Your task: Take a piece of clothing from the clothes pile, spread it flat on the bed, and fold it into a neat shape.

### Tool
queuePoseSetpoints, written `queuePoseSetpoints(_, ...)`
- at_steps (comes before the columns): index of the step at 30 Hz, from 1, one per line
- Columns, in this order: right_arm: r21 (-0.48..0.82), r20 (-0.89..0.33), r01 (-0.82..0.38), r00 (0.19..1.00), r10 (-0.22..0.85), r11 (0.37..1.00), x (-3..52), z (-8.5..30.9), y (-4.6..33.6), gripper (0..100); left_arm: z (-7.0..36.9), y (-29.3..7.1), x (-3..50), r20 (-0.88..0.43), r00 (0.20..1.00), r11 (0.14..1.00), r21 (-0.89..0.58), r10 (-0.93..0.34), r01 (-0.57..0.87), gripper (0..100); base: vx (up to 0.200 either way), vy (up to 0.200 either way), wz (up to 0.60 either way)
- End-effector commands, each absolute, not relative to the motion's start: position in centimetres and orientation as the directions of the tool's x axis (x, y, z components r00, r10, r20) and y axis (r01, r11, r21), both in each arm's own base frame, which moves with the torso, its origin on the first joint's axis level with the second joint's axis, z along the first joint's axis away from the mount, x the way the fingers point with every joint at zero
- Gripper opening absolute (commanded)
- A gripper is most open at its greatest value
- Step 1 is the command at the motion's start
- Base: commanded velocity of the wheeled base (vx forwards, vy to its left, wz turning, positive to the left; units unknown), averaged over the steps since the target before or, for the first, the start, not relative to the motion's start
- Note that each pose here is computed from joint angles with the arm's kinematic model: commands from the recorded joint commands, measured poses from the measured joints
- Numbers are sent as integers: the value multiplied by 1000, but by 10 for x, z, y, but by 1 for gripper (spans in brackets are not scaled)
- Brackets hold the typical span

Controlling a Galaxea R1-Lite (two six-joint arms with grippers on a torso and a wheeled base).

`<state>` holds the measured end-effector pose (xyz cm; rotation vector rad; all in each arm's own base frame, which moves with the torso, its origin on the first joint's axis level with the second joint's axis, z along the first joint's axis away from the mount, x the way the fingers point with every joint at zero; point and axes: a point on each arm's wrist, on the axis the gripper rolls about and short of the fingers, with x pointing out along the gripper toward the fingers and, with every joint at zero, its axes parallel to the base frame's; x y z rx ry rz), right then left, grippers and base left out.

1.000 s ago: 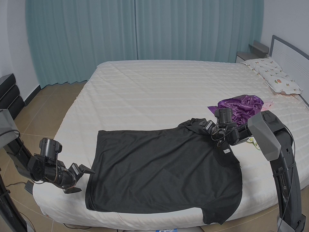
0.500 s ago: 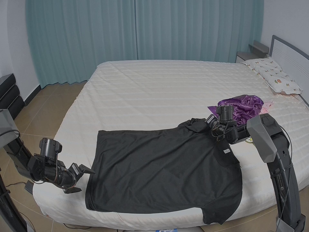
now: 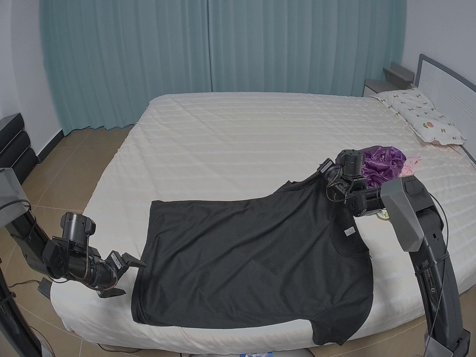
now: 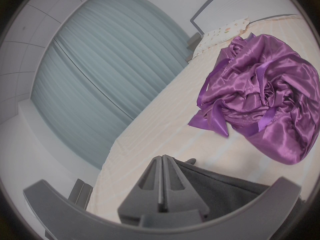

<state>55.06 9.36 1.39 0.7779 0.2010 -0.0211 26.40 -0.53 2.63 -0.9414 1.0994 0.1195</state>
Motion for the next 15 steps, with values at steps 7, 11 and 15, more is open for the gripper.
queuePoseSetpoints(7,678,-216,135,976,21,723,554,-8,75,100,26,-5,264,-800,487,623,-587,-350,-517,100,0,0,0)
queuePoseSetpoints(11,673,-224,155,975,0,723,554,-8,70,100,26,-5,264,-800,487,623,-587,-350,-517,100,0,0,0)
queuePoseSetpoints(15,672,-214,155,977,-11,725,551,9,69,100,26,-5,264,-799,488,623,-588,-350,-516,100,0,0,0)
